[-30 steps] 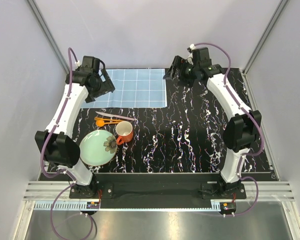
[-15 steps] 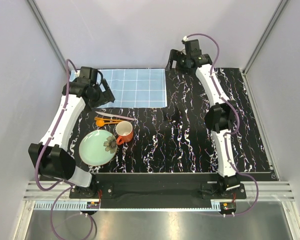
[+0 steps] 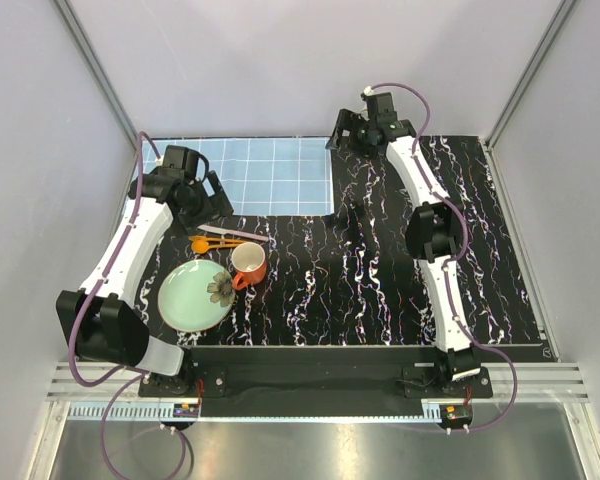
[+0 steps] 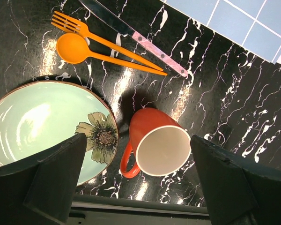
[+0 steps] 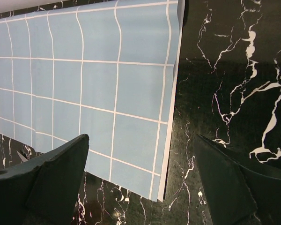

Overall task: Set the dinner table for one person
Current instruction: Move the napkin to the center of the board.

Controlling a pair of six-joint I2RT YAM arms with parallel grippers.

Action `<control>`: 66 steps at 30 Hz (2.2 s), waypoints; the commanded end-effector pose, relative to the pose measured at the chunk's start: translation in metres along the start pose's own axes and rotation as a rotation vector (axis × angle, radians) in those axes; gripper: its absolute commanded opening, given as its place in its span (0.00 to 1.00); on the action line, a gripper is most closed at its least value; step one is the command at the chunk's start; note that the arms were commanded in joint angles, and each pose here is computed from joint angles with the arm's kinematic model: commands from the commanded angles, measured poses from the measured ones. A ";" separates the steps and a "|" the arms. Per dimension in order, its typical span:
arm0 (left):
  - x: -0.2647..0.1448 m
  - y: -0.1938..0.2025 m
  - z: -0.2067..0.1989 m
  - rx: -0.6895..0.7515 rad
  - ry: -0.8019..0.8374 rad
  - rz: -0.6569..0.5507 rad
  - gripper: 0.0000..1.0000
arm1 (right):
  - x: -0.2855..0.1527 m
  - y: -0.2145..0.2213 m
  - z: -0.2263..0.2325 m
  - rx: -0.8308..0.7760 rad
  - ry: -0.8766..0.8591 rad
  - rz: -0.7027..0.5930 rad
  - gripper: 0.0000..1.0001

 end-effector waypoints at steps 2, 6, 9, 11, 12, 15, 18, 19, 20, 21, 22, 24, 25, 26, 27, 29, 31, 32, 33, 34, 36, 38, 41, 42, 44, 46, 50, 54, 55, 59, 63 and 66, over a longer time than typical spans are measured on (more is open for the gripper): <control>-0.019 -0.006 -0.013 -0.018 0.085 -0.044 0.99 | 0.012 0.007 0.004 0.041 -0.059 0.009 1.00; -0.020 -0.005 -0.011 -0.025 0.082 -0.052 0.99 | 0.027 0.026 0.000 0.080 -0.079 0.058 1.00; -0.023 -0.005 -0.010 -0.031 0.088 -0.056 0.99 | 0.037 0.041 0.000 0.119 -0.108 0.099 1.00; -0.025 -0.004 -0.010 -0.033 0.088 -0.059 0.99 | 0.040 0.045 0.001 0.134 -0.114 0.110 1.00; -0.026 -0.004 -0.009 -0.033 0.091 -0.063 0.99 | 0.042 0.048 0.001 0.135 -0.119 0.117 1.00; -0.028 -0.004 -0.010 -0.036 0.096 -0.061 0.99 | 0.046 0.052 -0.001 0.132 -0.116 0.122 1.00; -0.028 -0.004 -0.011 -0.035 0.101 -0.055 0.99 | 0.052 0.057 -0.004 0.134 -0.117 0.131 1.00; -0.029 -0.004 -0.012 -0.038 0.103 -0.055 0.99 | 0.053 0.060 -0.004 0.137 -0.118 0.137 1.00; -0.029 -0.004 -0.012 -0.038 0.107 -0.053 0.99 | 0.056 0.063 -0.006 0.145 -0.122 0.143 0.99; -0.030 -0.004 -0.013 -0.038 0.108 -0.054 0.99 | 0.058 0.066 -0.005 0.151 -0.124 0.151 1.00; -0.030 -0.004 -0.013 -0.040 0.108 -0.054 0.99 | 0.059 0.067 -0.005 0.154 -0.128 0.151 0.99; -0.030 -0.003 -0.013 -0.040 0.105 -0.053 0.99 | 0.062 0.068 -0.004 0.161 -0.139 0.150 0.98; -0.030 -0.003 -0.013 -0.043 0.106 -0.052 0.99 | 0.066 0.071 -0.006 0.167 -0.139 0.153 0.98; -0.030 -0.003 -0.012 -0.045 0.103 -0.053 0.99 | 0.067 0.071 -0.004 0.169 -0.147 0.153 0.98; -0.029 -0.002 -0.011 -0.046 0.097 -0.048 0.99 | 0.068 0.070 -0.004 0.169 -0.150 0.148 0.98; -0.030 0.000 -0.009 -0.051 0.090 -0.049 0.99 | 0.074 0.077 -0.004 0.177 -0.156 0.160 0.98; -0.030 0.001 -0.006 -0.058 0.084 -0.054 0.99 | 0.077 0.082 -0.002 0.178 -0.162 0.171 0.98; -0.030 0.002 -0.005 -0.058 0.082 -0.055 0.99 | 0.078 0.084 -0.003 0.177 -0.160 0.174 0.98; -0.031 0.002 -0.004 -0.060 0.081 -0.056 0.99 | 0.080 0.088 -0.002 0.175 -0.161 0.183 0.97; -0.031 0.002 -0.004 -0.060 0.080 -0.059 0.99 | 0.081 0.091 -0.001 0.171 -0.164 0.190 0.97; -0.030 0.003 -0.003 -0.066 0.074 -0.056 0.99 | 0.083 0.098 0.000 0.163 -0.162 0.205 0.97; -0.029 0.004 -0.002 -0.067 0.071 -0.053 0.99 | 0.085 0.102 0.002 0.159 -0.162 0.215 0.97; -0.029 0.006 -0.001 -0.069 0.071 -0.050 0.99 | 0.087 0.108 0.003 0.157 -0.160 0.228 0.95; -0.029 0.006 -0.001 -0.070 0.069 -0.048 0.99 | 0.087 0.108 0.003 0.158 -0.159 0.228 0.95; -0.029 0.007 0.000 -0.070 0.068 -0.047 0.99 | 0.090 0.112 0.006 0.155 -0.160 0.236 0.95; -0.028 0.007 0.000 -0.070 0.066 -0.048 0.99 | 0.092 0.118 0.008 0.163 -0.160 0.247 0.94; -0.028 0.008 0.001 -0.070 0.062 -0.045 0.99 | 0.096 0.132 0.021 0.156 -0.170 0.284 0.93; -0.027 0.009 0.003 -0.070 0.057 -0.044 0.99 | 0.100 0.146 0.034 0.142 -0.172 0.316 0.93; -0.027 0.009 0.004 -0.070 0.056 -0.045 0.99 | 0.100 0.148 0.034 0.141 -0.169 0.320 0.94; -0.027 0.012 0.009 -0.073 0.048 -0.049 0.99 | 0.101 0.147 0.033 0.135 -0.147 0.315 0.91; -0.030 0.012 0.008 -0.074 0.057 -0.054 0.99 | 0.099 0.145 0.036 0.140 -0.150 0.315 0.82; -0.032 0.010 0.005 -0.068 0.067 -0.058 0.99 | 0.097 0.141 0.036 0.144 -0.148 0.309 0.72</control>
Point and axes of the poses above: each gripper's point midway between its finger pads, its own x axis out along the fingers, its own z axis along the line the jaws close on, y = z × x, the point moved 3 cm from there along -x, back along the fingers, and after that the axes turned 14 degrees about -x, right-handed, at the moved point
